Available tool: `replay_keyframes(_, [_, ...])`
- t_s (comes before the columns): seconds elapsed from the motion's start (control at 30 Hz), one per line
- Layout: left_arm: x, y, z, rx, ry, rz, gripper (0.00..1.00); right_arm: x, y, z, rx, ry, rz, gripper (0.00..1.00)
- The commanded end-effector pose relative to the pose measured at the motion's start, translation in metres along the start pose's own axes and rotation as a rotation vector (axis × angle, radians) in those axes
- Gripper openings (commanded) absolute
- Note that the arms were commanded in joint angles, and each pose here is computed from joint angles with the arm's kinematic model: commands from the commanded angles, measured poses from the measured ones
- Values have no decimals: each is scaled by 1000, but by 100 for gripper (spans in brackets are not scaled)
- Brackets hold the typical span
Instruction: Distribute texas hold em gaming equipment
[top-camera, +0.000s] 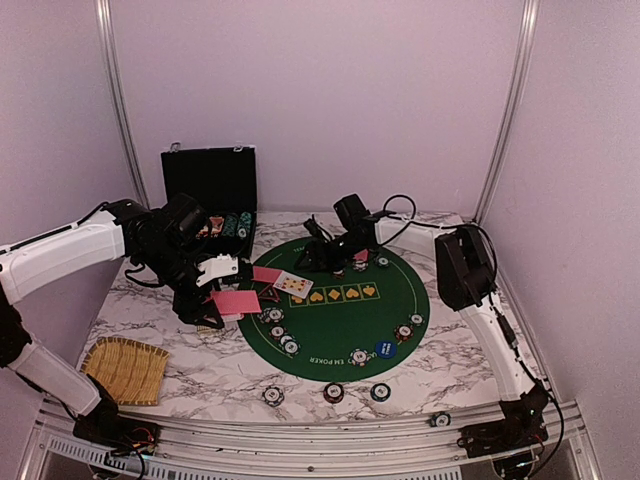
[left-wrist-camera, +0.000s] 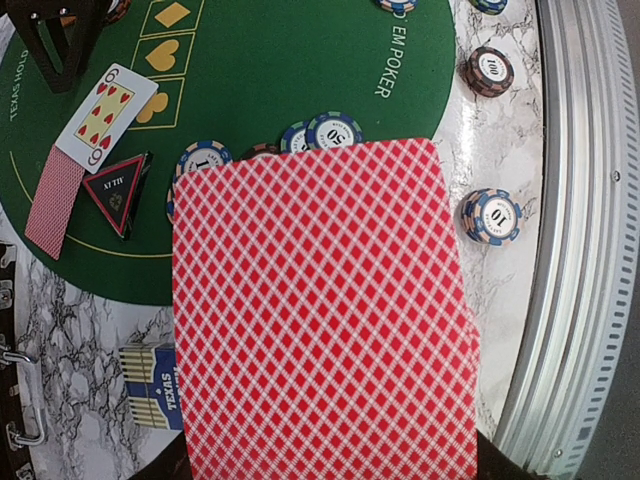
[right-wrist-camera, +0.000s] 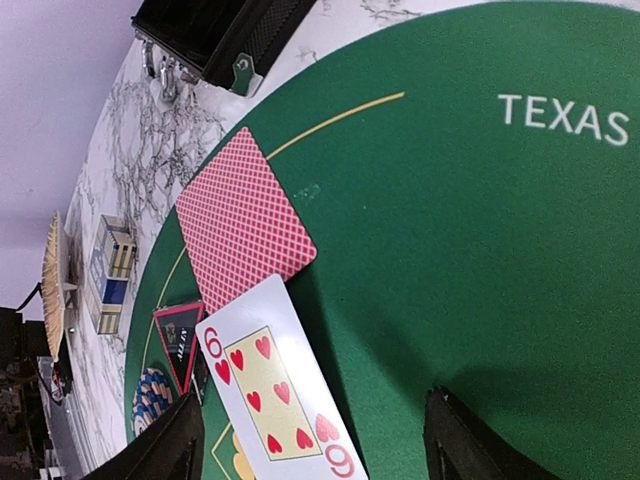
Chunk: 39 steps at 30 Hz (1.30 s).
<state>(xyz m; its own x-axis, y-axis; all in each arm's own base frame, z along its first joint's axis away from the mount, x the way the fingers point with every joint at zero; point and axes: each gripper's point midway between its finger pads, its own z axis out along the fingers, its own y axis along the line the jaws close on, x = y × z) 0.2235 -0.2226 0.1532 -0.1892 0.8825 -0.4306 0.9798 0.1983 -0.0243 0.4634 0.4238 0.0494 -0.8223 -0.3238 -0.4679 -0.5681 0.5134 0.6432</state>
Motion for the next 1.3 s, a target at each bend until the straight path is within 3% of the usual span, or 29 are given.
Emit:
replay_keyframes(0.0, [-6,-4,-12,5,-25,17,0,30,0,23,-91,87,35,70])
replay_keyframes(0.9, [0,-4,-9,-3,-5,22,0,54,33,10,-184,124,47,24])
replay_keyframes(1.27, [0,-3,-11,-9,-6,24,0,68,45,16,-241,121,105,23])
